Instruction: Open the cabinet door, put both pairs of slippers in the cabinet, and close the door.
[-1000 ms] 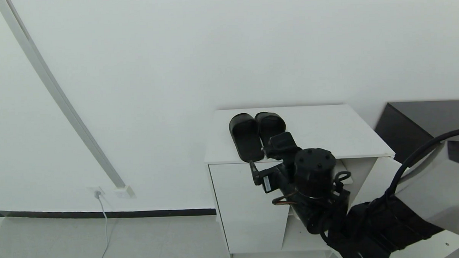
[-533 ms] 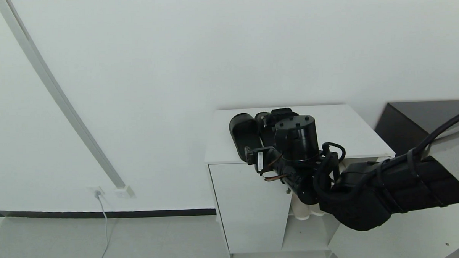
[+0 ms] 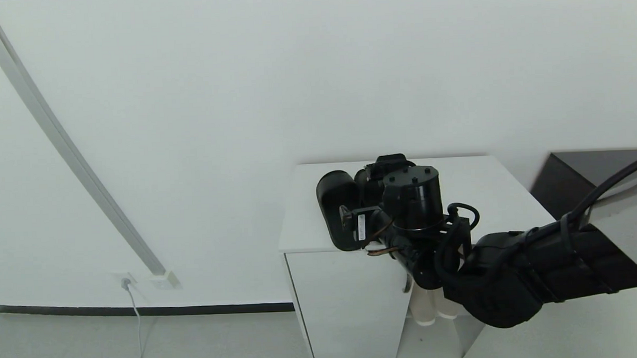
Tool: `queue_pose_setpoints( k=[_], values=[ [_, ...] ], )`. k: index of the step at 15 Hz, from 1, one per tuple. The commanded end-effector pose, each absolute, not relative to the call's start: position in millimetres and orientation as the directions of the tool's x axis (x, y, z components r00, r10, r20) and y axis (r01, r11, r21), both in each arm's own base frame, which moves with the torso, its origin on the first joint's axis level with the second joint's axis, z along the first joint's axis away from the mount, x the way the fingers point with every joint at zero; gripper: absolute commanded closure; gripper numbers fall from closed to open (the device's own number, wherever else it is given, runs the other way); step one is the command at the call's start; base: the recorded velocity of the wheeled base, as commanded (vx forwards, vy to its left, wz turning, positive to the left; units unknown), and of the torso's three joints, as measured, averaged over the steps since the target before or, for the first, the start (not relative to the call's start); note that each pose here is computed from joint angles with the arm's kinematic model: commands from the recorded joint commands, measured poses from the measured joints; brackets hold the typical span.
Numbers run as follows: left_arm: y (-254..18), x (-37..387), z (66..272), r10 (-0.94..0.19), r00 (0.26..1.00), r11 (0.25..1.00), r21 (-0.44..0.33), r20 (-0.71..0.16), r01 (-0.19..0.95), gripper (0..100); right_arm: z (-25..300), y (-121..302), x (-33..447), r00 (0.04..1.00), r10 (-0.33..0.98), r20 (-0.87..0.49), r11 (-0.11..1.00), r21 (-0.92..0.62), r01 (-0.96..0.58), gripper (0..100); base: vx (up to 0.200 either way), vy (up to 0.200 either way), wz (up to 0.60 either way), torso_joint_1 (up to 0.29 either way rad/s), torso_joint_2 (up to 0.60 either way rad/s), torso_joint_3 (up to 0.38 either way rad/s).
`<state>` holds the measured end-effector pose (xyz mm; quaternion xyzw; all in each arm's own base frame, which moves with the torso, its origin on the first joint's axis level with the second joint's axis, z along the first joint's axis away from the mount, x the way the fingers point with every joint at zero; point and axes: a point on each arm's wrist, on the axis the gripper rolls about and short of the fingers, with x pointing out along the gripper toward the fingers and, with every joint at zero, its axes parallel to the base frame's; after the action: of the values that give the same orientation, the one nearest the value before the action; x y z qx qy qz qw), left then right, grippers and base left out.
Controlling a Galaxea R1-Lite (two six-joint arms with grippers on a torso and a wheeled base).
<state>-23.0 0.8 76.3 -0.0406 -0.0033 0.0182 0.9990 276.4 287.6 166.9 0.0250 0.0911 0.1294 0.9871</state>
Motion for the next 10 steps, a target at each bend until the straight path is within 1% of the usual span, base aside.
queue_pose_setpoints(
  k=[1,3,6,10],
  values=[
    [1,-23,76,0.037,0.999,0.996,-0.083,0.005,-0.036,100,153,290,279,0.948,0.257,-0.188,0.966,0.058,-0.25,0,0.2,0.0,0.0,0.007,0.0,-0.002],
    [1,-23,77,0.038,0.999,0.996,-0.086,0.006,-0.038,100,139,291,281,0.95,0.255,-0.181,0.967,0.029,-0.254,0,0.2,0.0,0.0,0.005,0.0,-0.002],
    [1,-23,77,0.038,0.999,0.996,-0.086,0.006,-0.038,100,119,290,299,0.963,0.232,-0.137,0.973,0.013,-0.232,0,0.0,0.0,0.0,0.0,0.0,0.0],
    [1,-23,76,0.038,0.999,0.996,-0.086,0.005,-0.038,100,111,297,312,0.965,0.228,-0.133,0.973,0.014,-0.228,0,0.0,0.0,0.0,0.0,0.0,0.0]
  ],
)
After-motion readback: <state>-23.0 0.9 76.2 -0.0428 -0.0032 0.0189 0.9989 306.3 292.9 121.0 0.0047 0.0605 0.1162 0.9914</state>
